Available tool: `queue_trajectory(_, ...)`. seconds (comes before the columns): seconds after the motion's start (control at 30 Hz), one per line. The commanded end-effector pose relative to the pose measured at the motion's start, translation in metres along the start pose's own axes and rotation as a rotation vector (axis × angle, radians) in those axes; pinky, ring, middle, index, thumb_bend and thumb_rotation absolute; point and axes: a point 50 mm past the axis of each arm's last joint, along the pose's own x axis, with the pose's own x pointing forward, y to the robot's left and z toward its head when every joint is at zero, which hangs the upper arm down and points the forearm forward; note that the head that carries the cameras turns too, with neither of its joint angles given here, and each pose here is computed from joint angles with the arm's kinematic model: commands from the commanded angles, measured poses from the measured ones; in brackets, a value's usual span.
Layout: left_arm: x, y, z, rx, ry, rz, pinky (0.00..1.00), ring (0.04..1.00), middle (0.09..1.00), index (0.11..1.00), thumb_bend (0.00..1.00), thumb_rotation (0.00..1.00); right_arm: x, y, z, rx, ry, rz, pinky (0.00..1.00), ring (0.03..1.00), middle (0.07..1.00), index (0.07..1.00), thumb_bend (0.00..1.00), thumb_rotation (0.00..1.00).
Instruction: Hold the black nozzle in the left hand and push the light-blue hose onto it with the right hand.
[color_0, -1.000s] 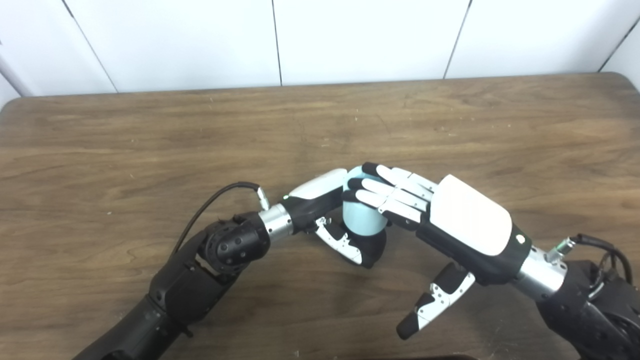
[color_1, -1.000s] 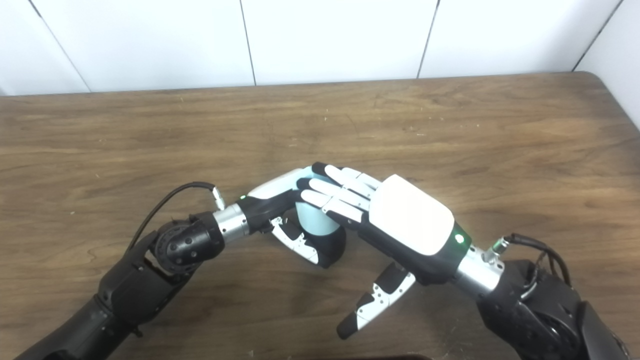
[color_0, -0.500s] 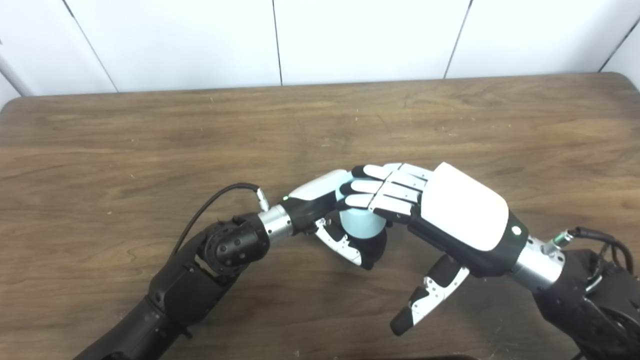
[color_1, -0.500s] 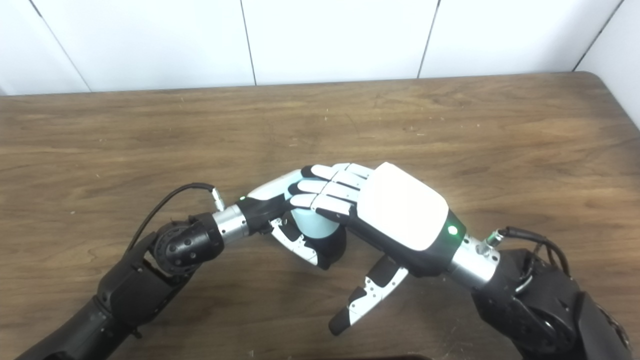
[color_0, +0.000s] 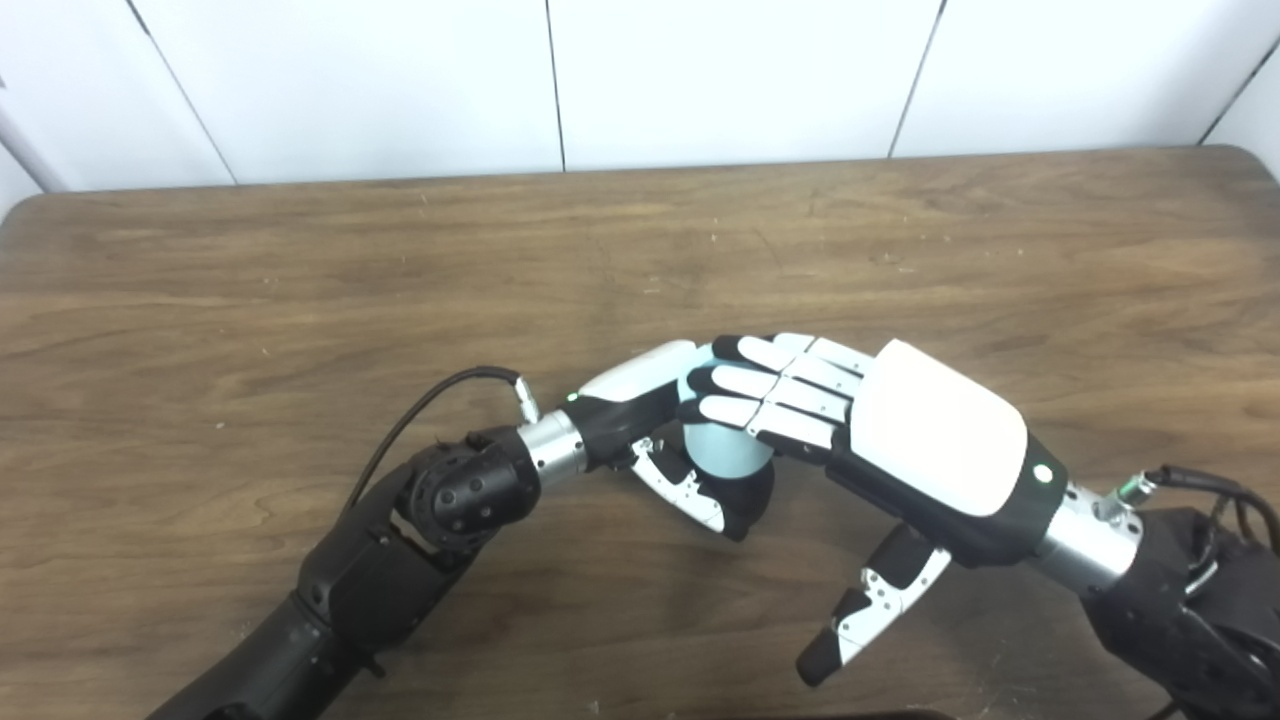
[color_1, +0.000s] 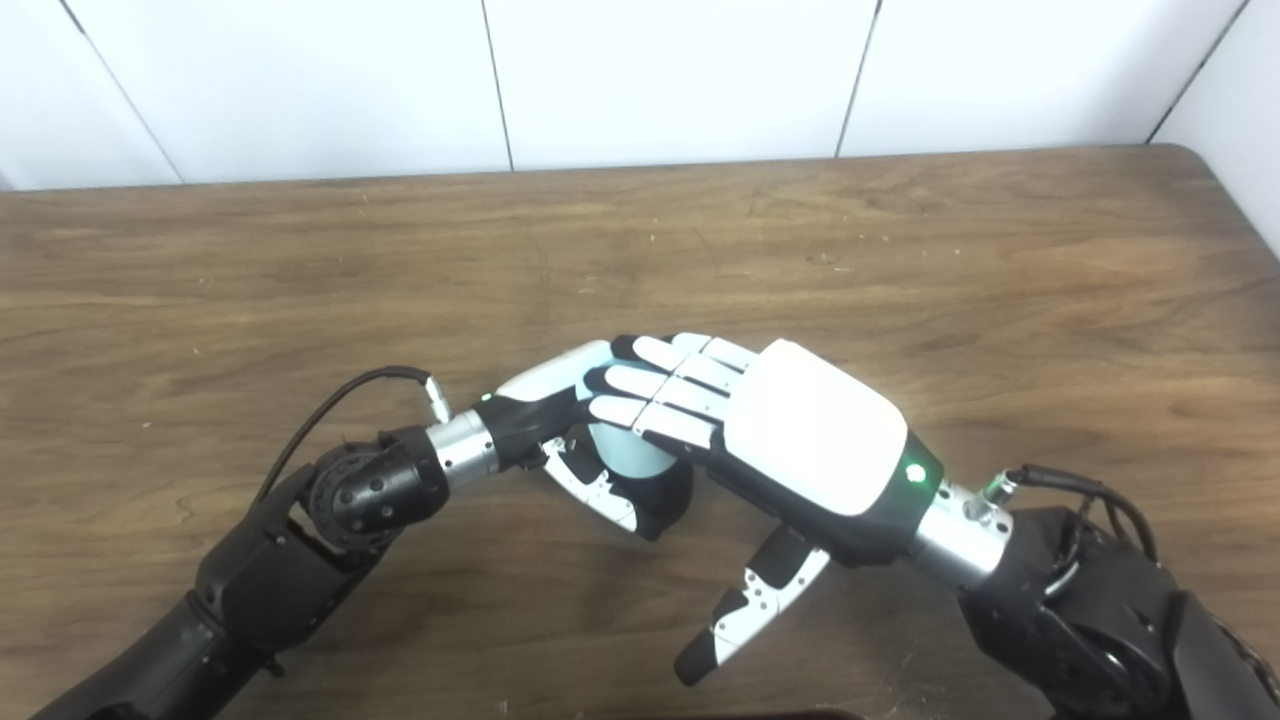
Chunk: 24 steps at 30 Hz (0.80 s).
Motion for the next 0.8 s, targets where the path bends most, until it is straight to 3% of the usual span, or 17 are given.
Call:
queue_trajectory(0.0, -0.0170, -0.0493, -0.0360, -0.046, 0.221, -0.231, 0.73, 0.650, 0.554, 0.480, 0.50, 0.08, -0.0152, 0.0297, -0.0031, 0.012, 0.006, 0.235, 0.92, 0.931, 0.919, 0.884, 0.84, 0.83)
queue_trajectory(0.27, -0.0175, -0.0477, -0.0347, -0.038, 0.219, -0.230, 0.76, 0.655, 0.550, 0.481, 0.50, 0.08, -0.0200, 0.0391, -0.0097, -0.039, 0.019, 0.281, 0.99, 0.993, 0.993, 0.972, 0.82, 0.89)
queue_trajectory(0.5, -0.0174, -0.0472, -0.0352, -0.042, 0.219, -0.228, 0.81, 0.683, 0.574, 0.485, 0.50, 0.08, -0.0203, 0.0362, -0.0094, -0.077, 0.032, 0.319, 1.00, 1.000, 1.000, 0.986, 0.81, 0.94)
queue_trajectory(0.77, -0.0179, -0.0471, -0.0354, -0.047, 0.217, -0.225, 0.80, 0.683, 0.577, 0.484, 0.50, 0.08, -0.0192, 0.0335, -0.0086, -0.076, 0.032, 0.305, 1.00, 1.000, 1.000, 0.986, 0.81, 0.96)
